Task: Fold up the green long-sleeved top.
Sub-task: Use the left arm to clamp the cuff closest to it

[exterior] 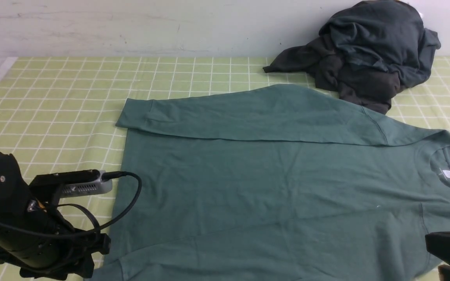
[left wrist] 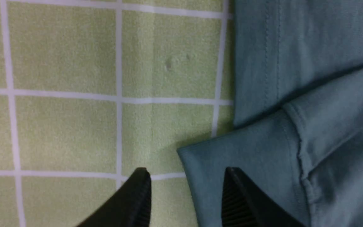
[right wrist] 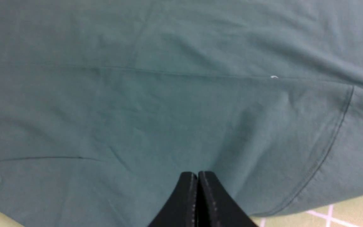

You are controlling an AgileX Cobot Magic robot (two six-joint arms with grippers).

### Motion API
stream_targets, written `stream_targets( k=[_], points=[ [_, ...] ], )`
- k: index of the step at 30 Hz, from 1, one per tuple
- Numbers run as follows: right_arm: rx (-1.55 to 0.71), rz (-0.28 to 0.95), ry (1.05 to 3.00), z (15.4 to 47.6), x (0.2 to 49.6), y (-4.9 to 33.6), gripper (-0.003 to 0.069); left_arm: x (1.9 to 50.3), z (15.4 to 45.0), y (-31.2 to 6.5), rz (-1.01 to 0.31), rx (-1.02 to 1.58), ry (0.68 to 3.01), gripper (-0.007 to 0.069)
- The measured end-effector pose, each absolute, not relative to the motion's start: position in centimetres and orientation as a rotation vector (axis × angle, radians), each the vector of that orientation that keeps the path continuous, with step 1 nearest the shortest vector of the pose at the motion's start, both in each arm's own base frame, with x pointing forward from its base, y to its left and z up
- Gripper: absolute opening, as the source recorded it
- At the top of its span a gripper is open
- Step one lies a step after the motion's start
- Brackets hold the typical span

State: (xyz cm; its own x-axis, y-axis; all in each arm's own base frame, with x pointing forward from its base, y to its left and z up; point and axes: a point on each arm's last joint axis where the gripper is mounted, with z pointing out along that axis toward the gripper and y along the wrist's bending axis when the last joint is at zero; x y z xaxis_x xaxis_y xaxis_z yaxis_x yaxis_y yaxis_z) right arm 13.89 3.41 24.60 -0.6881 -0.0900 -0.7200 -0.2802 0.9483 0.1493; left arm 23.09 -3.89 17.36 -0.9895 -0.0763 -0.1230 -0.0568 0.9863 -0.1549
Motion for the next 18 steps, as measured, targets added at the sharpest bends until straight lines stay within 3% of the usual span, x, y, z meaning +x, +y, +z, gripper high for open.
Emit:
stream_targets(
  k=[6, 10, 15, 18],
  points=[
    [-0.257, 0.334, 2.316, 24.66, 13.9, 3.51, -0.0003, 23.65, 16.01, -4.08, -0.248, -0.143, 3.027, 0.0154],
    [-0.256, 0.335, 2.316, 24.66, 13.9, 3.51, -0.0003, 23.74, 16.02, -4.22, -0.27, -0.134, 3.017, 0.0113],
    [-0.256, 0.335, 2.316, 24.66, 13.9, 3.51, -0.0003, 23.74, 16.03, -4.23, -0.271, -0.105, 3.016, 0.0137],
    [-0.256, 0.335, 2.316, 24.66, 13.9, 3.51, -0.0003, 23.74, 16.03, -4.23, -0.271, -0.105, 3.016, 0.0223]
  ],
)
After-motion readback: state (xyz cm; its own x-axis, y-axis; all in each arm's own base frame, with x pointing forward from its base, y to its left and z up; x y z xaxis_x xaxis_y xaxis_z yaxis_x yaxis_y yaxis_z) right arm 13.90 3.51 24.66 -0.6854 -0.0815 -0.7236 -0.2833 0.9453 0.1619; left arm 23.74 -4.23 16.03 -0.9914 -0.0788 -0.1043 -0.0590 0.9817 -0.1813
